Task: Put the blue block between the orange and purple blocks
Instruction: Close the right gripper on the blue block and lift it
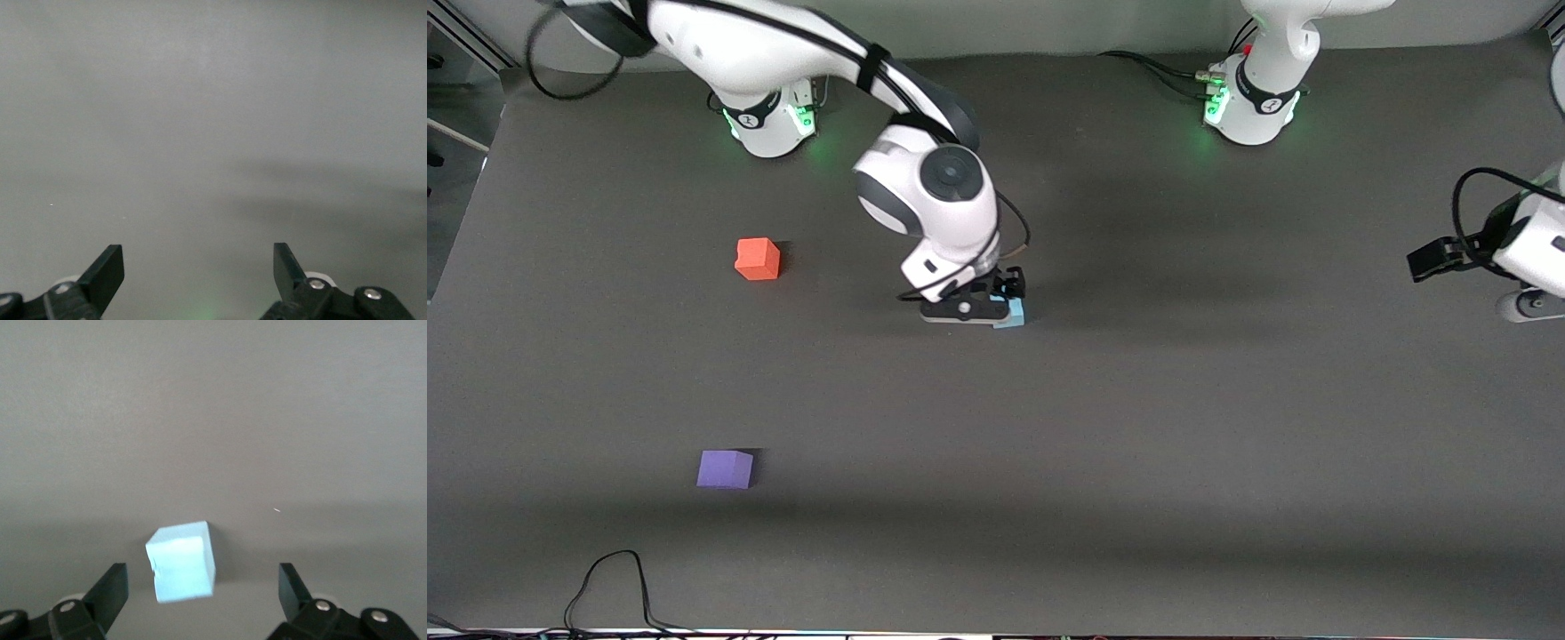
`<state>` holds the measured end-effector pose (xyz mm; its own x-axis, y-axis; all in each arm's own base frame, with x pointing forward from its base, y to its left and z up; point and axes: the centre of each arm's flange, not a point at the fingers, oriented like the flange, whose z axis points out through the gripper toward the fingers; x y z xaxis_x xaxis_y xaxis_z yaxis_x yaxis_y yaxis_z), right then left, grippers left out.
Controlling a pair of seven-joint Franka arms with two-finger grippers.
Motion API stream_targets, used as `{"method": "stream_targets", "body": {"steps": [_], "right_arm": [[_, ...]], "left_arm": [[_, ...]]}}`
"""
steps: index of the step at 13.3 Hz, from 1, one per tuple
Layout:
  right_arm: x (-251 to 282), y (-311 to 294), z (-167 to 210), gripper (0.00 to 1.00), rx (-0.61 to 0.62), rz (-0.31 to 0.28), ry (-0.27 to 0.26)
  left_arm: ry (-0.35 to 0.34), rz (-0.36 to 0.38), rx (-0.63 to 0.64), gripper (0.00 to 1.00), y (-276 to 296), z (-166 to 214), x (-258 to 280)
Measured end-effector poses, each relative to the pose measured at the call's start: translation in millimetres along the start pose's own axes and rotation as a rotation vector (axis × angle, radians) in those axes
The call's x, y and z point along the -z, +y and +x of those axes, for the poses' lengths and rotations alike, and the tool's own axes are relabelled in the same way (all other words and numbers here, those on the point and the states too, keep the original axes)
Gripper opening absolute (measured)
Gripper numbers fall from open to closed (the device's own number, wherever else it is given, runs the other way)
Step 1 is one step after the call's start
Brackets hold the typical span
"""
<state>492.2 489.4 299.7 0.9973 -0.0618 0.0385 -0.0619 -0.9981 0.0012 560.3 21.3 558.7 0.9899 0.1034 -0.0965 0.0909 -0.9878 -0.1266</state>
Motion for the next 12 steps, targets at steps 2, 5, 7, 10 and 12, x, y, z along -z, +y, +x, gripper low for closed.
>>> {"method": "stream_targets", "body": {"steps": [2,5,7,10,12], "right_arm": [[-33.5,-12.7,-10.8,1.00,0.005,0.013,-0.003],[-51.7,-30.3,-29.7,1.00,0.003,0.035,-0.007],[-64.0,-36.8,-45.2,1.00,0.016,0.007,0.016],[-82.9,-32.0,-55.4,1.00,0.033,-0.025,0.011],[-84.9,-30.8,-56.1,0.95,0.036,-0.029,0.011]], "left_arm": [[-0.003,0.000,-0.006,1.00,1.2,-0.2,-1.7],[-0.009,0.004,-0.031,1.00,17.2,-2.0,-3.3],[-0.016,-0.015,-0.027,1.00,18.3,-2.5,-4.8],[-0.023,-0.041,-0.010,1.00,12.2,-2.3,-6.1],[-0.025,-0.045,-0.013,1.00,14.2,-2.6,-6.0]]}}
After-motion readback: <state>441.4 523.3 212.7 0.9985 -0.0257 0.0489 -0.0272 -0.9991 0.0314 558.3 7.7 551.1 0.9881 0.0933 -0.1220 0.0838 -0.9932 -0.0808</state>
